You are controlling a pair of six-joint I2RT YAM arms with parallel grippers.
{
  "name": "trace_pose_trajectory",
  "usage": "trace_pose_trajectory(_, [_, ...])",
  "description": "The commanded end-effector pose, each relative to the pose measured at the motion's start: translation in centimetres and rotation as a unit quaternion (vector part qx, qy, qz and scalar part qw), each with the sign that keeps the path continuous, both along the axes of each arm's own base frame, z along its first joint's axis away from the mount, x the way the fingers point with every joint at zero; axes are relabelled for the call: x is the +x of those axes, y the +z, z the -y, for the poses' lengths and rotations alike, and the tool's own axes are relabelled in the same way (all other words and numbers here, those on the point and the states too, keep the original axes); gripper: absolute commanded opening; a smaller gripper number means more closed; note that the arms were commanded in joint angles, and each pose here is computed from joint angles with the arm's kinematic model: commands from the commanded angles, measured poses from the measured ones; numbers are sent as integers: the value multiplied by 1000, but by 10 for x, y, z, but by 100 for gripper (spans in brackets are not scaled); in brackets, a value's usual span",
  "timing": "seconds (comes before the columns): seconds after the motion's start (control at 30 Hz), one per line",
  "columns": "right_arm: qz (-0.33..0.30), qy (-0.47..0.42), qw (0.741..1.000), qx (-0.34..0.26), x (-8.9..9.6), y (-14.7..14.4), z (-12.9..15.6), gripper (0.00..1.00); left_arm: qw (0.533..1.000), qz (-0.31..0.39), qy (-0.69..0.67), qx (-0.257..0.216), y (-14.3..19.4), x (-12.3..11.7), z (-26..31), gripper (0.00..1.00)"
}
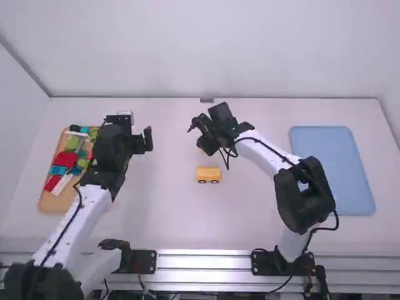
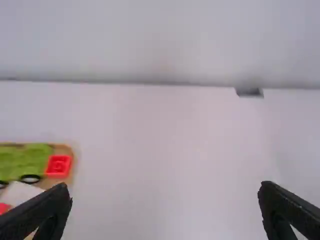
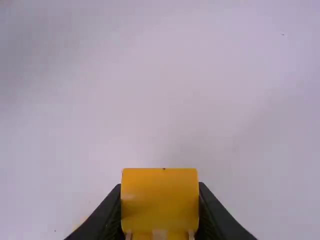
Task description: Assemble lego blocks to make yellow taxi
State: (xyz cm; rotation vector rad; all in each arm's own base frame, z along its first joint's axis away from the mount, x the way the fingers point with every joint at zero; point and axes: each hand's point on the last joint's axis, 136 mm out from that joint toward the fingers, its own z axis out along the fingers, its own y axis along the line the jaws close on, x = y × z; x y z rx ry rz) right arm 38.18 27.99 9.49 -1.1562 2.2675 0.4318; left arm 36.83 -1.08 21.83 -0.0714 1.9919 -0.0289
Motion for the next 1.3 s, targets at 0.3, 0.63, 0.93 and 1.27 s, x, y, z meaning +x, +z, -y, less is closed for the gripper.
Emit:
trace_pose_trajectory(0.3, [46,142,988,-49,-25,14,-60,10,988,98,121,16,33,-65,-45,99])
trace_pose_trajectory(0.63, [-29,262,951,-162,-56,-41,-91,9,970,158,182,22,38,-109,-67,99])
trace_pose_trajectory(0.93, [-61,305,918,-247,-74,-85,-92,10,967,155,199,24,36,-114,-74,99])
trace_pose_trajectory(1.27, [-61,309,912,-262,-77,-99,-92,20,968,145,204,18,30,-115,-76,99])
